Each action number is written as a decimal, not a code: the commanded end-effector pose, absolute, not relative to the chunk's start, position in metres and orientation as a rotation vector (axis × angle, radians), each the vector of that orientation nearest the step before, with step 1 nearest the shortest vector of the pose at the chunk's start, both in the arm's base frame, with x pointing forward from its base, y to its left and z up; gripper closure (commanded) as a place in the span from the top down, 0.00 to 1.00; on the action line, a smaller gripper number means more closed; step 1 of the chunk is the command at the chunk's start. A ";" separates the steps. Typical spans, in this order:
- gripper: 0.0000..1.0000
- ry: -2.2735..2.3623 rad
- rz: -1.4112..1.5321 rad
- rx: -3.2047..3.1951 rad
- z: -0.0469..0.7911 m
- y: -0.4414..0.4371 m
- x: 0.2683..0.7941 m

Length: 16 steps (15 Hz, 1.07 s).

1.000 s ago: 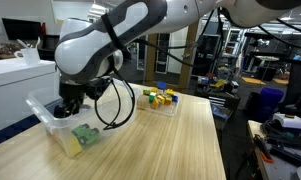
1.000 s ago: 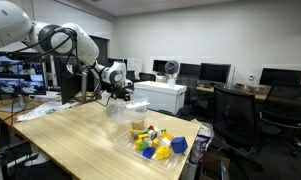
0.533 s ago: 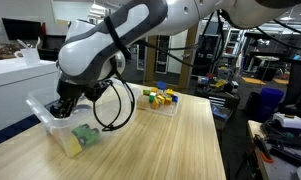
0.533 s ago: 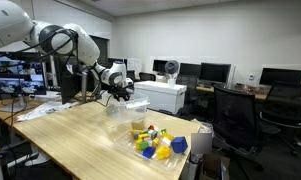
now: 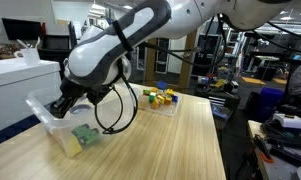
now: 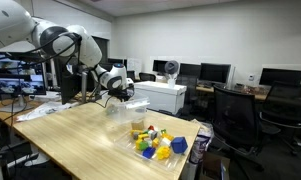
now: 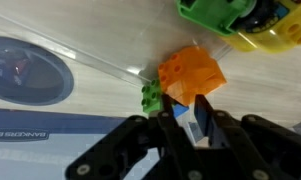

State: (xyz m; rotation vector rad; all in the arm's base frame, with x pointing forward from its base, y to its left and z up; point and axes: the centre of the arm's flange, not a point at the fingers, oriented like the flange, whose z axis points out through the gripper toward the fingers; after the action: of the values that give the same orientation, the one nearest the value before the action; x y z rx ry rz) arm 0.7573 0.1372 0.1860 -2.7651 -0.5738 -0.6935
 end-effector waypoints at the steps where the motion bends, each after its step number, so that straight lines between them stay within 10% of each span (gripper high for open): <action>1: 0.61 -0.581 -0.725 -2.709 0.181 0.128 0.739; 3: 0.92 -0.586 -0.595 -2.716 0.173 0.128 0.735; 6: 1.00 -0.594 -0.411 -2.703 0.169 0.127 0.734; 7: 0.75 -0.603 -0.336 -2.685 0.166 0.126 0.730; 12: 0.30 -0.656 -0.369 -2.669 0.173 0.125 0.730; 13: 0.33 -0.657 -0.411 -2.679 0.173 0.125 0.730; 14: 0.59 -0.641 -0.466 -2.672 0.173 0.125 0.731; 16: 0.62 -0.634 -0.502 -2.670 0.173 0.126 0.732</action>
State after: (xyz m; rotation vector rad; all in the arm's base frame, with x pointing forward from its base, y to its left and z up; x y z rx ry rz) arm 0.7412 0.1297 0.1705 -2.6952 -0.6132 -0.4589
